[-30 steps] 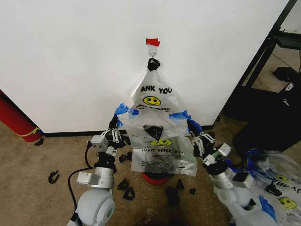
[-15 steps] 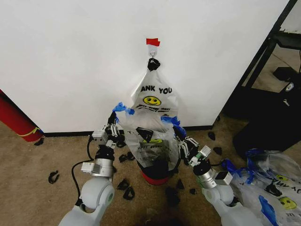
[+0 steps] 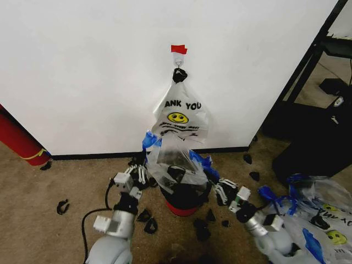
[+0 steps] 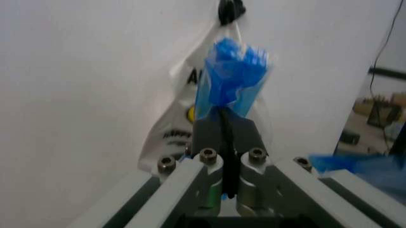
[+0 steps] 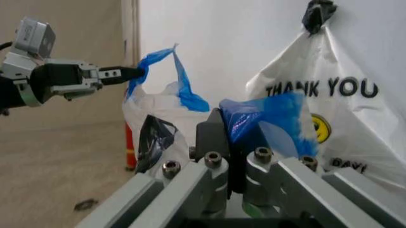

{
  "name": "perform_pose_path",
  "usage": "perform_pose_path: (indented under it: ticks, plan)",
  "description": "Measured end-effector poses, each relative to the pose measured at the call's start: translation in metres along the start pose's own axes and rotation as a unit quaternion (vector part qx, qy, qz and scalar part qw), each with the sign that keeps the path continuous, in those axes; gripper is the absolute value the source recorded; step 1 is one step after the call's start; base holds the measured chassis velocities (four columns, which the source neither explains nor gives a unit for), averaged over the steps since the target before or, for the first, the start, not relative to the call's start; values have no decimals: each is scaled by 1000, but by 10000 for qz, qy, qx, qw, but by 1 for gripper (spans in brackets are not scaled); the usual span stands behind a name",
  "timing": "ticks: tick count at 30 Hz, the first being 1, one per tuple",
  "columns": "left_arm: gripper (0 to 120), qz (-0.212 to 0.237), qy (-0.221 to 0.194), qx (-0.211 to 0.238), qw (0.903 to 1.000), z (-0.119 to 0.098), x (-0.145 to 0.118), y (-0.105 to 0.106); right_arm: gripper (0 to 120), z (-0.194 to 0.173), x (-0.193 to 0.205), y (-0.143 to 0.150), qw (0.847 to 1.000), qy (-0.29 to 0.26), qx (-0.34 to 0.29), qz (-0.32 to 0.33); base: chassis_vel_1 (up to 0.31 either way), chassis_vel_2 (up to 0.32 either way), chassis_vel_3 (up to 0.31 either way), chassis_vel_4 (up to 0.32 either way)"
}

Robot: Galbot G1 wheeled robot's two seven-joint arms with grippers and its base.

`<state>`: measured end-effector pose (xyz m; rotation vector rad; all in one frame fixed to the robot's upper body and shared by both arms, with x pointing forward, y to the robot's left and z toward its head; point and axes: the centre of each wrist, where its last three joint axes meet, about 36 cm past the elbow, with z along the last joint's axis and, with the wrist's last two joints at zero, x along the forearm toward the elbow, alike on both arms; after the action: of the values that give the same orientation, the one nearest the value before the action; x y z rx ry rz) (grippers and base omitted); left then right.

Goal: Pick up the garbage bag from the wall and place it over the trash bin.

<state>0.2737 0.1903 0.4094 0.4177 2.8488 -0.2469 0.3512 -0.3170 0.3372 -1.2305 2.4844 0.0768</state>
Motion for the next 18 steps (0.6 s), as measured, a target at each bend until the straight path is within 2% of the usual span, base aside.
perform_pose_path:
  ticks: [3, 6, 8, 10, 15, 18]
  plan:
    - [0, 15, 72, -92, 9999, 5, 3, 2, 0, -3, 3, -7, 10000, 47, 28, -73, 0, 0, 0, 0]
    - [0, -2, 276, -291, 9992, 24, 6, 7, 0, -13, 11, -34, 9996, 97, 206, -138, 0, 0, 0, 0]
    - [0, -29, 338, -349, 9988, 33, 6, 7, 0, -10, 15, -39, 9997, 124, 221, -72, 0, 0, 0, 0]
    - [0, -29, 446, -466, 9979, 44, 9, 6, 0, 4, 23, -33, 9998, 184, 101, 61, 0, 0, 0, 0]
    - [0, 107, 609, -669, 9958, 49, 21, 3, 0, 22, 34, -15, 9990, 411, -13, 179, 0, 0, 0, 0]
    - [0, 312, 722, -1050, 9914, 52, 32, 8, 0, 27, 38, -6, 9984, 561, 43, 108, 0, 0, 0, 0]
